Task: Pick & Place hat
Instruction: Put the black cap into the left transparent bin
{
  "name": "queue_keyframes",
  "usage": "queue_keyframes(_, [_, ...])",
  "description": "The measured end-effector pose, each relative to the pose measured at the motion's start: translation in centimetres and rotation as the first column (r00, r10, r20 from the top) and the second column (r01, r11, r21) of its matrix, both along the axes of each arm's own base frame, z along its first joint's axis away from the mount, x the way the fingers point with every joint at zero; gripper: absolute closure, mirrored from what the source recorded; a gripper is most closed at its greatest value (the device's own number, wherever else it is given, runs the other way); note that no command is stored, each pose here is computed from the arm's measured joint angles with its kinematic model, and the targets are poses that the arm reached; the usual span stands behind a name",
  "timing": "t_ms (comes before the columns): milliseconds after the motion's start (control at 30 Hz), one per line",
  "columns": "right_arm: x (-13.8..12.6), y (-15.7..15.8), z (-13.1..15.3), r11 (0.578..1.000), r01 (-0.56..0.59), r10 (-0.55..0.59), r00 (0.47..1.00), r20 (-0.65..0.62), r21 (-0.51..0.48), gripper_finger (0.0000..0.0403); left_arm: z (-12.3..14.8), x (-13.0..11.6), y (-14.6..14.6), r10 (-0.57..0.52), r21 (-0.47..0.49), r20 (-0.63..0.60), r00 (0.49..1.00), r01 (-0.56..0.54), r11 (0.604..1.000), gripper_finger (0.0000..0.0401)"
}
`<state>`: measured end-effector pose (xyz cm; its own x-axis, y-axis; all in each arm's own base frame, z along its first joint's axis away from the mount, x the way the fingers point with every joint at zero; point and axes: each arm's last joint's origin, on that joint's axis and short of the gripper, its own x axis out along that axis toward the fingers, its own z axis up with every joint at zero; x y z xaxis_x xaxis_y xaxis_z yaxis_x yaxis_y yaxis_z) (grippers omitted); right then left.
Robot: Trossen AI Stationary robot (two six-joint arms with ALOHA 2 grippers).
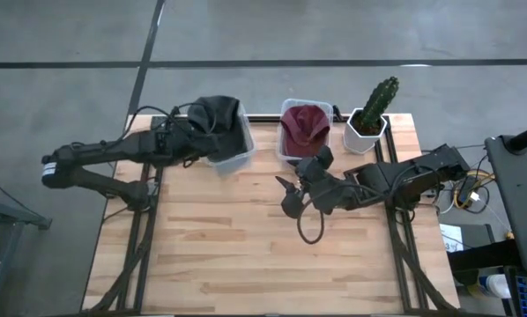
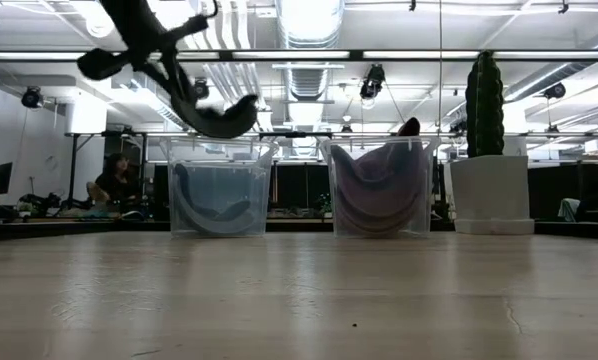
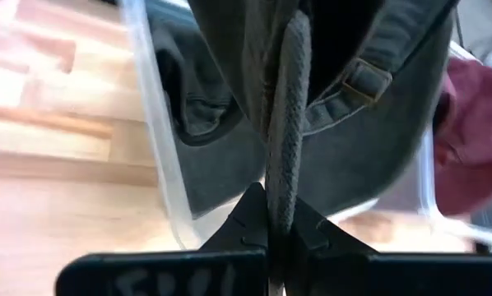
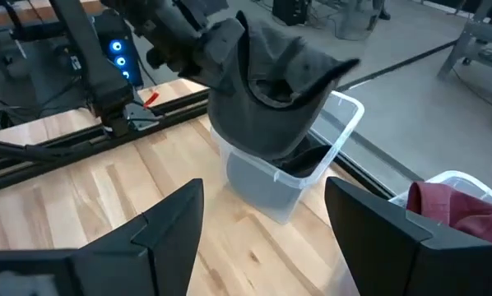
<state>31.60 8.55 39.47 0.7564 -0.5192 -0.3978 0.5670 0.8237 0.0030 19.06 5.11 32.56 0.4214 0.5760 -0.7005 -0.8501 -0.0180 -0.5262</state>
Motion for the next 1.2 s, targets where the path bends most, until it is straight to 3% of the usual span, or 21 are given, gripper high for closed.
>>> queue_keyframes(133, [-0.1, 0.0, 0.4, 1.0, -0.017, 0.017, 1.0, -0.01, 0.009, 0.0161, -1.2, 0.0, 0.6, 0.054, -0.014, 0.017, 0.998, -0.054, 0.998, 0.0395])
queue_keyframes(433, [-0.4, 0.0, -0.2, 0.999, -0.045, 0.047, 0.996, -0.073, 0.022, 0.016, -2.4, -0.2, 2.5, 0.065, -0.047, 0.008, 0.998, -0.065, 0.997, 0.0396])
queue_keyframes(700, [-0.4, 0.0, -0.2, 0.998, -0.045, 0.047, 0.996, -0.07, 0.035, 0.0165, -2.7, 0.2, 3.7, 0.037, -0.037, 0.053, 0.998, -0.035, 0.999, 0.0394])
queue_keyframes(933, [-0.4, 0.0, -0.2, 0.998, -0.041, 0.044, 0.997, -0.066, 0.039, 0.0166, -4.5, 0.1, 3.9, 0.008, -0.116, 0.052, 0.999, -0.002, 0.993, 0.039])
queue_keyframes(1200, [-0.4, -0.1, -0.2, 0.999, -0.036, 0.039, 0.997, -0.064, 0.041, 0.0168, -6.1, 0.4, 3.7, -0.065, -0.18, 0.092, 0.994, 0.08, 0.98, 0.0302])
